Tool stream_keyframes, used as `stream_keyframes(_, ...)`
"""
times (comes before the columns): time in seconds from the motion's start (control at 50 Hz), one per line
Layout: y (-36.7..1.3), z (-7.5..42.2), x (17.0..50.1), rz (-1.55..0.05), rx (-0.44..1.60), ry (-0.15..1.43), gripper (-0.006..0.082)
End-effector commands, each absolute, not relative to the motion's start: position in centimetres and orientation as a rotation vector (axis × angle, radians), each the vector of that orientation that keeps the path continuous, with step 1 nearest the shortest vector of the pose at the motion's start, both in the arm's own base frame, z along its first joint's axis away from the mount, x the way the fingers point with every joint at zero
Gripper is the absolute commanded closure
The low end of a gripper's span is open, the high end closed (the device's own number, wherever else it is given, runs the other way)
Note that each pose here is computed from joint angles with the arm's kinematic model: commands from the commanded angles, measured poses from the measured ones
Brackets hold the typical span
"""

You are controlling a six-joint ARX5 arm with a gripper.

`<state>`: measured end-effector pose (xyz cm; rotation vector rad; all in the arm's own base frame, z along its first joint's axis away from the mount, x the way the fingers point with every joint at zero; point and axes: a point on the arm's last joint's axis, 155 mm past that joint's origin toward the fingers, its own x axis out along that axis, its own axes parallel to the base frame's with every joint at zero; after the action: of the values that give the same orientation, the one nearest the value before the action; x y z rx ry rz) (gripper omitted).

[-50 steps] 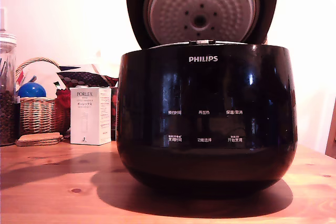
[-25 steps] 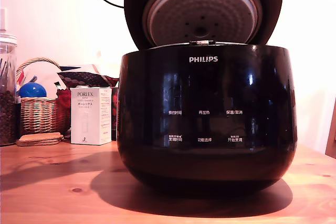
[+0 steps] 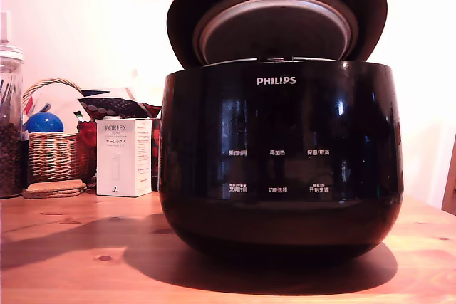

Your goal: Close the rice cooker by pressing the lid down with medium force

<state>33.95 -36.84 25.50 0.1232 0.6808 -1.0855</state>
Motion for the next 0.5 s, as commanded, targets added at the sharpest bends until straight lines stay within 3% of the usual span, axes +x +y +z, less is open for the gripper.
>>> stream_keyframes(0.0,-36.5,21.9,33.2,-1.064,0.113,0.774,0.0789)
stream_keyframes(0.48,-35.6,20.6,33.1,-1.022,0.06,0.667,0.0789)
